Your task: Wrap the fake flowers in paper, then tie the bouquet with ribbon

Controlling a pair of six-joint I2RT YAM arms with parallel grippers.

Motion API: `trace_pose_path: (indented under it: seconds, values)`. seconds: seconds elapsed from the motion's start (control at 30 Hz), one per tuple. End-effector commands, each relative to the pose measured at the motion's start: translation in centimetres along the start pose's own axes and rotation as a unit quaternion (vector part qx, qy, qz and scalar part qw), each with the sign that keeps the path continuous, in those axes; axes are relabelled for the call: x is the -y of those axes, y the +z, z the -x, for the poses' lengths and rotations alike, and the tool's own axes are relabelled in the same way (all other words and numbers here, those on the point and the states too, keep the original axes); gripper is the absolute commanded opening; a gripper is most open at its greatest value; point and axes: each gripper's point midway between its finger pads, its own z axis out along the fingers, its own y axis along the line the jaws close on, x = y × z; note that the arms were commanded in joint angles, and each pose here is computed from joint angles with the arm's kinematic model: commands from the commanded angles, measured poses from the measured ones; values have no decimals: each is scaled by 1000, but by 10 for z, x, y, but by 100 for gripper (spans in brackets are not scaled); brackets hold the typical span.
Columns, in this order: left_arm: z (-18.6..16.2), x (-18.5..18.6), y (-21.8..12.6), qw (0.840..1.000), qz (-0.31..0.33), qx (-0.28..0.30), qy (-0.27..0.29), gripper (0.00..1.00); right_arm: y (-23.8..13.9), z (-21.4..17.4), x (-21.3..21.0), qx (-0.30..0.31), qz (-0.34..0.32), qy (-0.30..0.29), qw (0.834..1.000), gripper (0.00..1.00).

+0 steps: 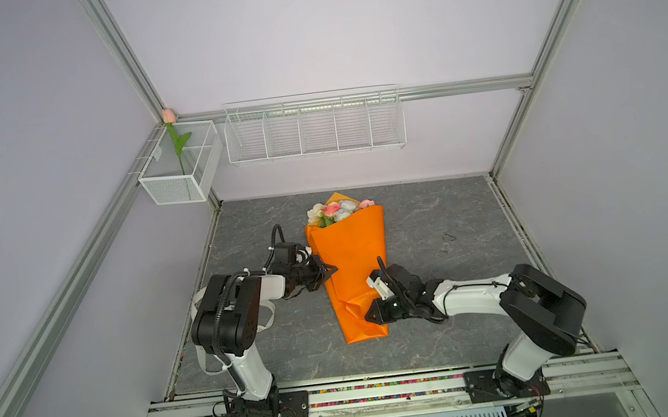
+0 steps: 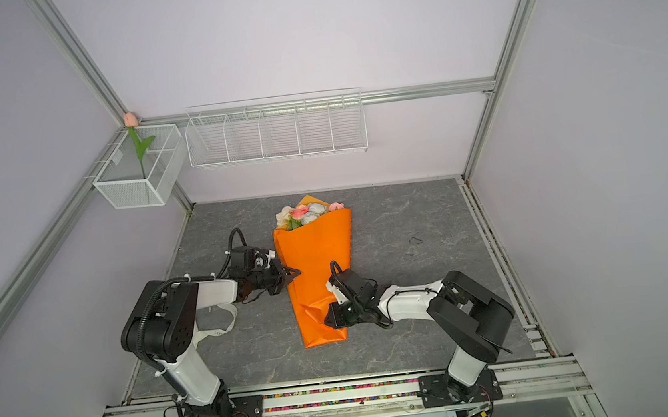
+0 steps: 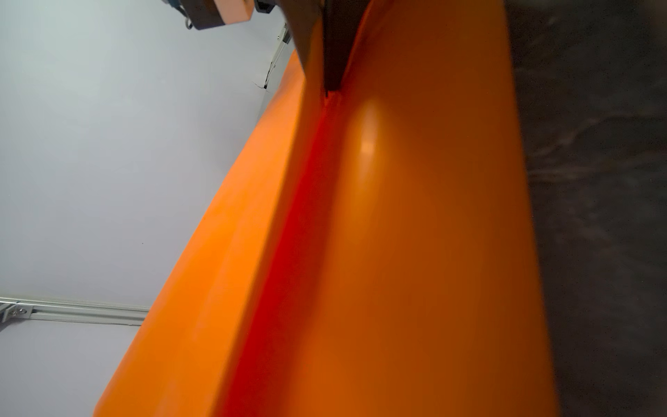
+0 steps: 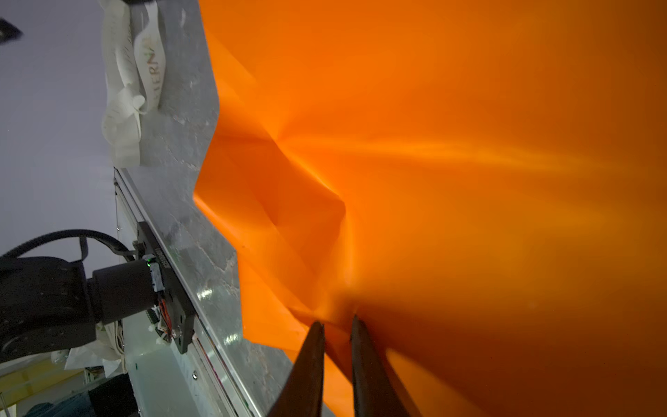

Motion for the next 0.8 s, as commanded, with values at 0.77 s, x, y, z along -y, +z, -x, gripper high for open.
trace_pose_path:
  seconds: [0.77]
  values:
    - [-1, -5, 1, 999, 20, -23, 25, 2, 25, -13, -23, -63, 15, -14, 998, 16]
